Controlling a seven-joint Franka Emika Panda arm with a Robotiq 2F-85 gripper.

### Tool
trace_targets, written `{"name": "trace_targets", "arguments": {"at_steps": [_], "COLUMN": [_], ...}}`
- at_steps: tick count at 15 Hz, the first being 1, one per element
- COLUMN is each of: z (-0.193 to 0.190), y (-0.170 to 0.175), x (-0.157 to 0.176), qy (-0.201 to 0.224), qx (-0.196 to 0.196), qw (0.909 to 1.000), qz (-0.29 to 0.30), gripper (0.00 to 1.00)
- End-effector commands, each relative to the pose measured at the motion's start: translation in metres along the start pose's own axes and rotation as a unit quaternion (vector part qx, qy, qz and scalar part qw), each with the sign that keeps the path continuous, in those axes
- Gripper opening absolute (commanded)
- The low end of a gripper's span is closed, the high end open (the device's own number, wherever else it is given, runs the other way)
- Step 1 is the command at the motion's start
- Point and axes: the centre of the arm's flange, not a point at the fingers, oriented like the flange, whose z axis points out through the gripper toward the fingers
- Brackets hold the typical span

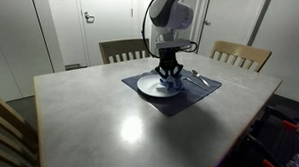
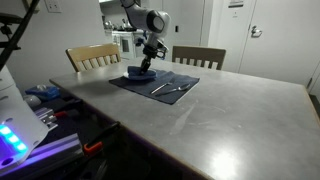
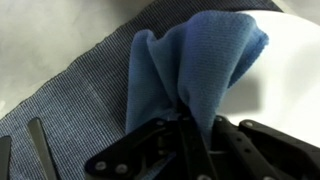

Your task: Use the blue towel to wipe the white plate

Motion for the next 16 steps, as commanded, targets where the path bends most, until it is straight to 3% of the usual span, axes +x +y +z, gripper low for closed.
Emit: {"name": "trace_targets", "arguments": {"at_steps": [1, 11, 16], "z": [-0.008, -0.092, -0.126], "y": [0.023, 0.065, 0.048], "x": [-0.002, 0.015, 0.028], "qy": [0.019, 0.12, 0.178], "qx": [0.013, -0.044, -0.054], "qw": [0.9996, 0.9907, 0.9775], "qz": [-0.014, -0.048, -0.1], "gripper": [0.03, 0.03, 0.03]}}
